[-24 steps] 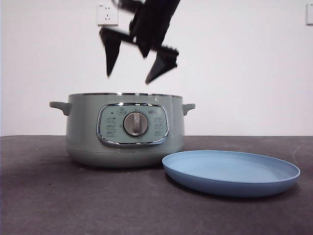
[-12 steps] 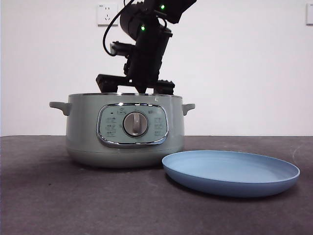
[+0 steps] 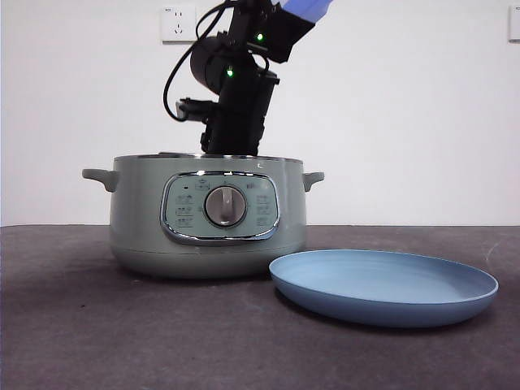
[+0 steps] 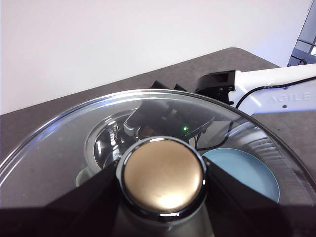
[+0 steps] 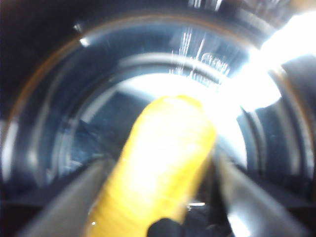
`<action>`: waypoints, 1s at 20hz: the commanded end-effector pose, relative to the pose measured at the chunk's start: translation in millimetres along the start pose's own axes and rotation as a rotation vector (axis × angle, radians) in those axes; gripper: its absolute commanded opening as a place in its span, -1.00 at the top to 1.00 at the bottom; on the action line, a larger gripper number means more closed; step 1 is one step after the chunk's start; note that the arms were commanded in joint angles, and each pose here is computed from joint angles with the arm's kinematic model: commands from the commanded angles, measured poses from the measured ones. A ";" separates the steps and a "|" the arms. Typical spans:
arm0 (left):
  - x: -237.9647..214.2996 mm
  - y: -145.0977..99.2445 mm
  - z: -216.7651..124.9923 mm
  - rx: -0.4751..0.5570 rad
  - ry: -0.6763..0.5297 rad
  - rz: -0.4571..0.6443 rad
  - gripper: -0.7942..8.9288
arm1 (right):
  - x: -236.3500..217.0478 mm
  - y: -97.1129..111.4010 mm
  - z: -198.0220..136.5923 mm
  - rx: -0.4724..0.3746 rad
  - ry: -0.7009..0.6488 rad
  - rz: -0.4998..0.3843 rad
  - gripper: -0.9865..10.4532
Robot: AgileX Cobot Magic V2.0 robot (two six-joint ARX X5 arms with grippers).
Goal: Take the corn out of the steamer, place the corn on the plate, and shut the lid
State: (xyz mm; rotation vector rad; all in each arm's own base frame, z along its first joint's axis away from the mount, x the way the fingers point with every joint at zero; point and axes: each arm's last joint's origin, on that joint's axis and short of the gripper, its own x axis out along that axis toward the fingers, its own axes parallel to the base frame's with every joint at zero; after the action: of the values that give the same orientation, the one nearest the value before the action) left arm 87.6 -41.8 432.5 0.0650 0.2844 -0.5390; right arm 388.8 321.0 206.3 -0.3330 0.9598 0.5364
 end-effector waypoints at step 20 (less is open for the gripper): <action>-6.4 -0.6 5.5 0.012 -0.057 0.000 0.85 | -272.8 -64.6 -12.1 0.049 -0.283 -0.005 0.85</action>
State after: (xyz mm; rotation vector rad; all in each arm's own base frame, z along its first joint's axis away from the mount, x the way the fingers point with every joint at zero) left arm 87.3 -41.7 431.6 0.0662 0.2936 -0.5392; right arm 288.5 182.3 440.0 -0.1848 0.6714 0.5359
